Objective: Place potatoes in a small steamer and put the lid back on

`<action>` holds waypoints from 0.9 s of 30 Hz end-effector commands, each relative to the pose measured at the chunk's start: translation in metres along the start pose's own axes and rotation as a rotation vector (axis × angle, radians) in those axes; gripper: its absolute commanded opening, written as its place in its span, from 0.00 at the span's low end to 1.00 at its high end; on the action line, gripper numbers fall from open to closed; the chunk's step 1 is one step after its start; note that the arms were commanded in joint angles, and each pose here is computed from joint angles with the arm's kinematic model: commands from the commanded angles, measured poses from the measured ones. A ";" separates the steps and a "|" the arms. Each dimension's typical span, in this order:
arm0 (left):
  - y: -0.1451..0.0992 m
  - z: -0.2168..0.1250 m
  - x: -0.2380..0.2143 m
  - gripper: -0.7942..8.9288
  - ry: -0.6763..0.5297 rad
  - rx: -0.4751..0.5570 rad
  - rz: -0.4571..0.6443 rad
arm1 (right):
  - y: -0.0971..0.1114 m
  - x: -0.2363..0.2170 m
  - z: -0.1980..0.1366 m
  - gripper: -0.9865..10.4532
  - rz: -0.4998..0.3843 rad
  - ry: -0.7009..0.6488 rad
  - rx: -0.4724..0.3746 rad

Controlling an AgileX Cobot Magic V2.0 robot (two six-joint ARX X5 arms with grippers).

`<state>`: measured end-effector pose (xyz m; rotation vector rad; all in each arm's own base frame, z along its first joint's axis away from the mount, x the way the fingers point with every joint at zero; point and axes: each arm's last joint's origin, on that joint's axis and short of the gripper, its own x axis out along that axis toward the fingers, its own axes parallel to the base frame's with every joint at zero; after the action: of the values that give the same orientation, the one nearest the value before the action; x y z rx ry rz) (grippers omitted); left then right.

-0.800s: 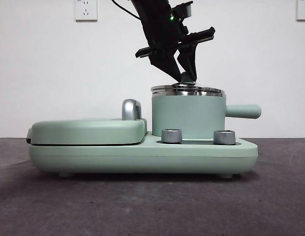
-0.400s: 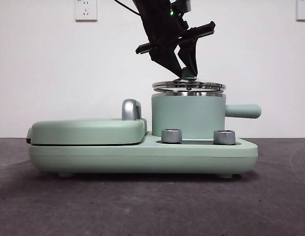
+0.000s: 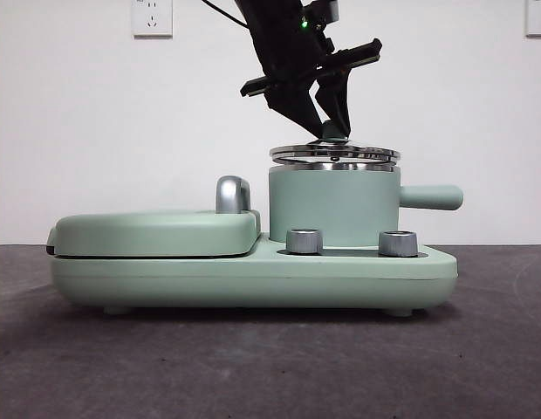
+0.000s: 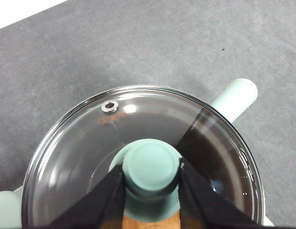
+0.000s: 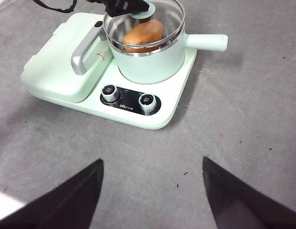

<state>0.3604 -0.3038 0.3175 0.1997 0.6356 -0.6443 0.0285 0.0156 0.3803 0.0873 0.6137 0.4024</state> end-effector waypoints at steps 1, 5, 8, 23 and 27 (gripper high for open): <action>-0.005 0.009 -0.003 0.09 -0.045 0.000 -0.015 | 0.001 -0.002 0.002 0.36 0.012 -0.018 0.015; -0.006 0.008 0.001 0.09 -0.048 -0.025 -0.053 | 0.001 -0.002 0.002 0.36 0.012 -0.018 0.015; -0.005 0.006 0.003 0.09 -0.029 -0.041 -0.060 | 0.001 -0.002 0.002 0.37 0.012 -0.018 0.014; -0.002 0.002 0.010 0.09 -0.019 -0.031 0.007 | 0.001 -0.002 0.002 0.36 0.011 -0.018 0.012; -0.002 0.000 0.014 0.09 -0.010 -0.031 0.006 | 0.001 -0.002 0.002 0.36 0.010 -0.018 0.012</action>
<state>0.3633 -0.3053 0.3100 0.1779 0.6629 -0.6236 0.0285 0.0156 0.3803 0.0871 0.6135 0.4017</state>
